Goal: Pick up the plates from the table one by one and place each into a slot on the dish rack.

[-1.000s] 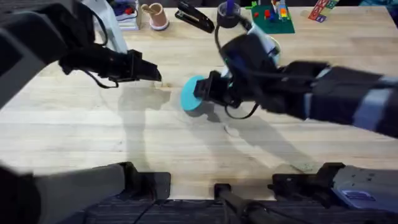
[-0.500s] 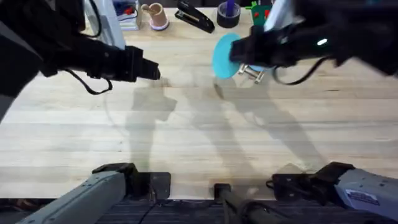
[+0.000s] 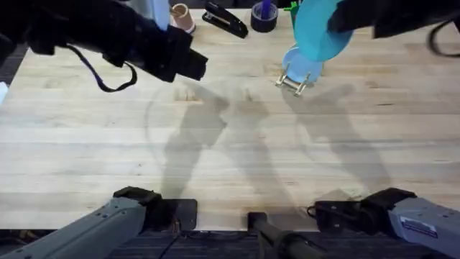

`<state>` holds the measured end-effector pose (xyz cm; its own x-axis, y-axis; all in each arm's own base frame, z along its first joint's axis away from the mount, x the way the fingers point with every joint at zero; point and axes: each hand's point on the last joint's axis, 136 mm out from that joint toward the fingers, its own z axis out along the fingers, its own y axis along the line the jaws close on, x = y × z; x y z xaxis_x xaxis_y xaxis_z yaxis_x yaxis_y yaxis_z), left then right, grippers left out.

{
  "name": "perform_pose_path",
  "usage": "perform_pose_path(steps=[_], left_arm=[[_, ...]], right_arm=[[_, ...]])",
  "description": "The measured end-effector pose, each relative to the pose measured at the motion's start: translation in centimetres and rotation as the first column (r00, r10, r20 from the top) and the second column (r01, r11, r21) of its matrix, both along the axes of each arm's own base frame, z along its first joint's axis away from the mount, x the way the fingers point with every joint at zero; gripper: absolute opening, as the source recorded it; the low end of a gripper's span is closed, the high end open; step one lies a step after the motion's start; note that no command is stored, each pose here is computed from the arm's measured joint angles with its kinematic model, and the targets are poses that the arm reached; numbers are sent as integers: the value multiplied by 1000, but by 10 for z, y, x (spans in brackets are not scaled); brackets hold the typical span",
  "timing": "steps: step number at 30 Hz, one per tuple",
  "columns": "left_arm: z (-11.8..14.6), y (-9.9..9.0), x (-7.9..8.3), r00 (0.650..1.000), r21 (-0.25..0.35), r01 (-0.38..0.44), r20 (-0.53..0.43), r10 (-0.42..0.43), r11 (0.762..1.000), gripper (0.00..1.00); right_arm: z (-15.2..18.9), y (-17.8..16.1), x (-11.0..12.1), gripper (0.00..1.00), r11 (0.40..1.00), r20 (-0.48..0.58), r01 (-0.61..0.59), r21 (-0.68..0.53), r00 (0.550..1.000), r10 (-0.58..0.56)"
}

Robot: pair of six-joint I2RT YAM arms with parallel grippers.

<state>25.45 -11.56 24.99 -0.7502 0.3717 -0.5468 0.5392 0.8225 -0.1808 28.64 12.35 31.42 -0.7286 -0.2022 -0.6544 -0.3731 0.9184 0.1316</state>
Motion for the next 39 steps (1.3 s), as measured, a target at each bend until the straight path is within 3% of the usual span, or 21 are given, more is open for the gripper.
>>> perform_pose_path(steps=[6, 12, 14, 18, 19, 39], left_arm=[[2, -3, 0, 1000, 46, 17, 25, -18, 999, 41], [2, 0, 2, 999, 66, 7, 32, -9, 998, 68], [2, 0, 3, 999, 66, 5, 37, -7, 998, 302], [3, 0, 4, 999, 65, 2, 41, -5, 998, 911], [3, 0, 4, 999, 65, 1, 40, -3, 998, 974], [3, 1, 4, 999, 66, -1, 42, -1, 998, 994]], right_arm=[[21, -12, -5, 31, 995, 62, -62, -73, 996, 67], [17, -17, -11, 31, 979, 59, -130, -158, 988, 141], [17, -19, -10, 30, 973, 67, -141, -184, 986, 156], [17, -20, -10, 30, 962, 76, -165, -218, 980, 186], [17, -20, -10, 30, 959, 78, -174, -226, 978, 195], [25, -20, 0, 30, 824, 149, -343, -450, 881, 448]])
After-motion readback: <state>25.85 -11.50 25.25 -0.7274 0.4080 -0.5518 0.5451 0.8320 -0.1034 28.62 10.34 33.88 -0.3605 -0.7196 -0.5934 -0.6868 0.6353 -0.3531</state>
